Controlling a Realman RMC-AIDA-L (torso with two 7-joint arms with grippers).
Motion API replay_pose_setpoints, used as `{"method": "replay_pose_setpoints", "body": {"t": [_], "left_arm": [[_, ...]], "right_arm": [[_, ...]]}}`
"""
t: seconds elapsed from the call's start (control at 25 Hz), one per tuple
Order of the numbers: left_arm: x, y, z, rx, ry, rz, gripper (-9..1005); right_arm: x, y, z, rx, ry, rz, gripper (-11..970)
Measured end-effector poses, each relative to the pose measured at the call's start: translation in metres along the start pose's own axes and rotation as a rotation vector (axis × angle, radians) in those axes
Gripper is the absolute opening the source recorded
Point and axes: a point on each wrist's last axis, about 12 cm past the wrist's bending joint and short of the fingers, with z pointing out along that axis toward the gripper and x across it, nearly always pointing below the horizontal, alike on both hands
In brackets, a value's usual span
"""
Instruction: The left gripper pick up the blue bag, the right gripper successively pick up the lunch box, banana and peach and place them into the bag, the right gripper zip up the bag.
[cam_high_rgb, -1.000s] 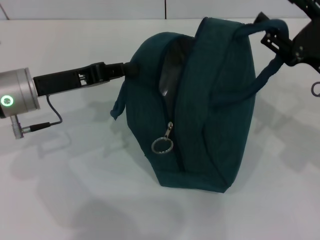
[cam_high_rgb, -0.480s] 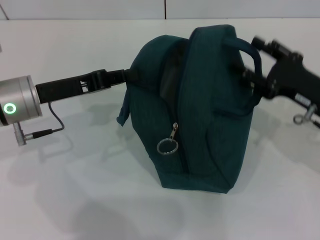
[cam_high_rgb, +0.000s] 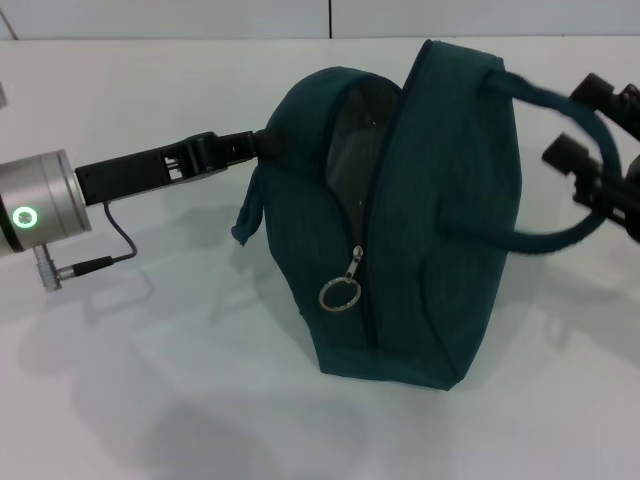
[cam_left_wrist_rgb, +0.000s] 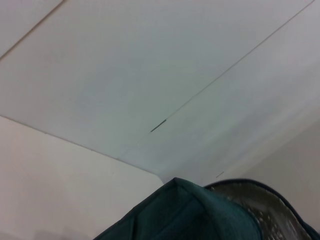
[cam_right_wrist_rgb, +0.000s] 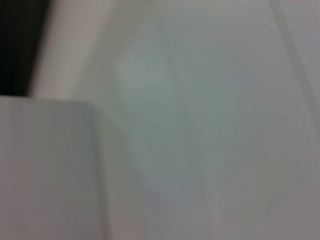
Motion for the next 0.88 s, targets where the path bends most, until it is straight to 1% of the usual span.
{"method": "replay_pose_setpoints", "body": {"t": [0.16,0.2,0.24,0.4,0.48,0.6,0.72,0.88], "left_arm": [[0.002,0.001,-0.002,-0.002,-0.006,-0.005,55],[0.002,0.001,-0.002,-0.003,-0.007,-0.006,55],[0.002,0.001,-0.002,-0.003,-0.009,-0.006,55],[0.002,0.001,-0.002,-0.002,-0.011,-0.007,54],[0.003,0.001,-0.002,-0.001,-0.011,-0.008,54],[0.003,0.000,-0.001,0.000,-0.011,-0.009,54],[0.003,0.000,-0.001,0.001,-0.011,-0.009,54],[0.003,0.000,-0.001,0.003,-0.009,-0.009,54]], "right_arm": [[-0.006,0.017,0.009,-0.211,-0.027,0.012,754],[-0.005,0.022,0.014,-0.288,-0.010,0.031,754],[-0.004,0.024,0.016,-0.318,0.002,0.041,755],[0.011,0.038,0.037,-0.485,0.103,0.103,755],[0.019,0.044,0.045,-0.531,0.150,0.121,755],[0.030,0.048,0.049,-0.542,0.223,0.150,754],[0.040,0.045,0.049,-0.488,0.285,0.169,754],[0.046,0.042,0.050,-0.439,0.319,0.171,755]]}}
